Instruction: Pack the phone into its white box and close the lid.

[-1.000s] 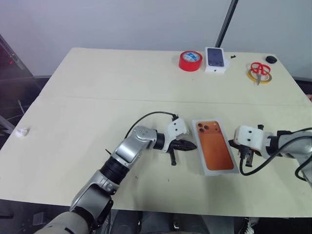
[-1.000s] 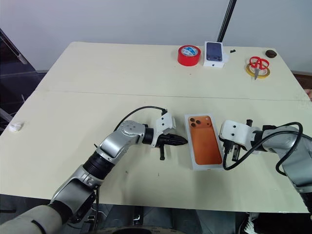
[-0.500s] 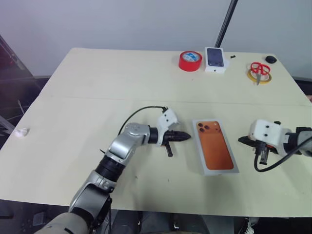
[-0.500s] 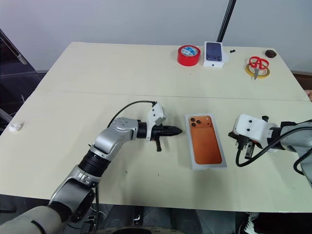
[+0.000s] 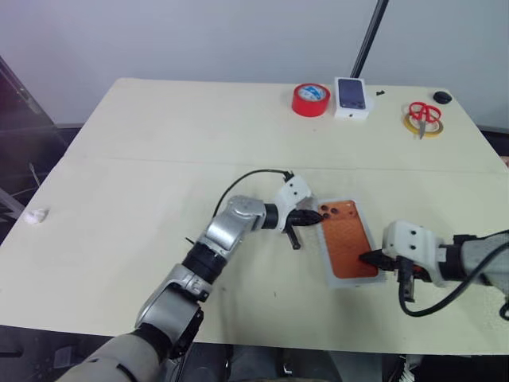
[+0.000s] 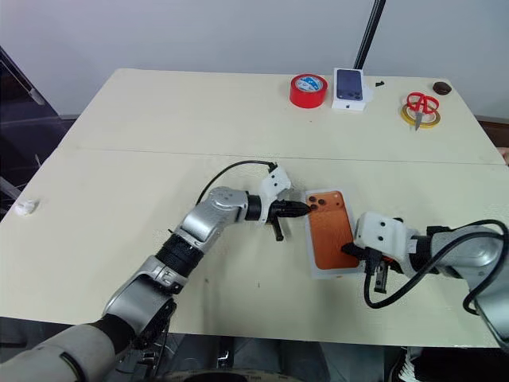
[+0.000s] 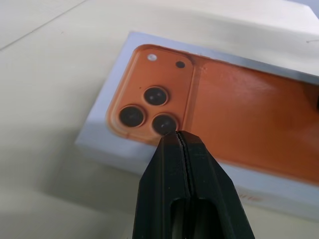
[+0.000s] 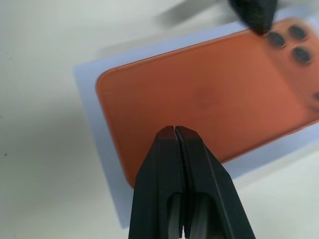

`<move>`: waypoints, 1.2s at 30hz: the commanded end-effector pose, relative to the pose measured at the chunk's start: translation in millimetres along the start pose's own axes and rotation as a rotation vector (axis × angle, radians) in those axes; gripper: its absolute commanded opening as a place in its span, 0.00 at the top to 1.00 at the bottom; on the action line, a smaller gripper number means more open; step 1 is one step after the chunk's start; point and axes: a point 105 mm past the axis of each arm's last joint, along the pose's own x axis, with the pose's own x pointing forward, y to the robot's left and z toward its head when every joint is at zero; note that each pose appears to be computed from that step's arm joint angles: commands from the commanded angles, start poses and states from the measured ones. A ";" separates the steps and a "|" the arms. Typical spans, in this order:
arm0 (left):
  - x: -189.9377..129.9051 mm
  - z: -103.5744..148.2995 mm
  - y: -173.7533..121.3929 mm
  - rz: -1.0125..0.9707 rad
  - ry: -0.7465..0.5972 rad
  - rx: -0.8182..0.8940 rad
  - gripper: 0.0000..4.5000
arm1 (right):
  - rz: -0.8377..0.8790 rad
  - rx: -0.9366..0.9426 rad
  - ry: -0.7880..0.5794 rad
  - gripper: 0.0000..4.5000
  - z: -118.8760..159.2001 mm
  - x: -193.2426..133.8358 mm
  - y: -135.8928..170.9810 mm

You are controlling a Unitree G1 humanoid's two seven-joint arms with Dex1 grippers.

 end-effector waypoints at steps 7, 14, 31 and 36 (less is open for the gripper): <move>-35.6 18.4 27.5 0.126 -0.097 0.020 1.00 | -0.102 0.007 -0.036 0.99 6.9 -3.3 -17.9; -77.2 16.3 32.7 0.160 -0.109 0.007 1.00 | -0.136 0.016 -0.013 0.99 -1.6 -7.2 -26.6; -24.0 -13.6 -17.3 -0.113 0.109 0.135 1.00 | -0.281 -0.052 0.068 0.99 -12.7 -15.2 -67.1; -17.9 -15.5 -19.7 -0.131 0.124 0.150 1.00 | -0.228 -0.060 0.018 0.99 -3.2 -0.4 -58.1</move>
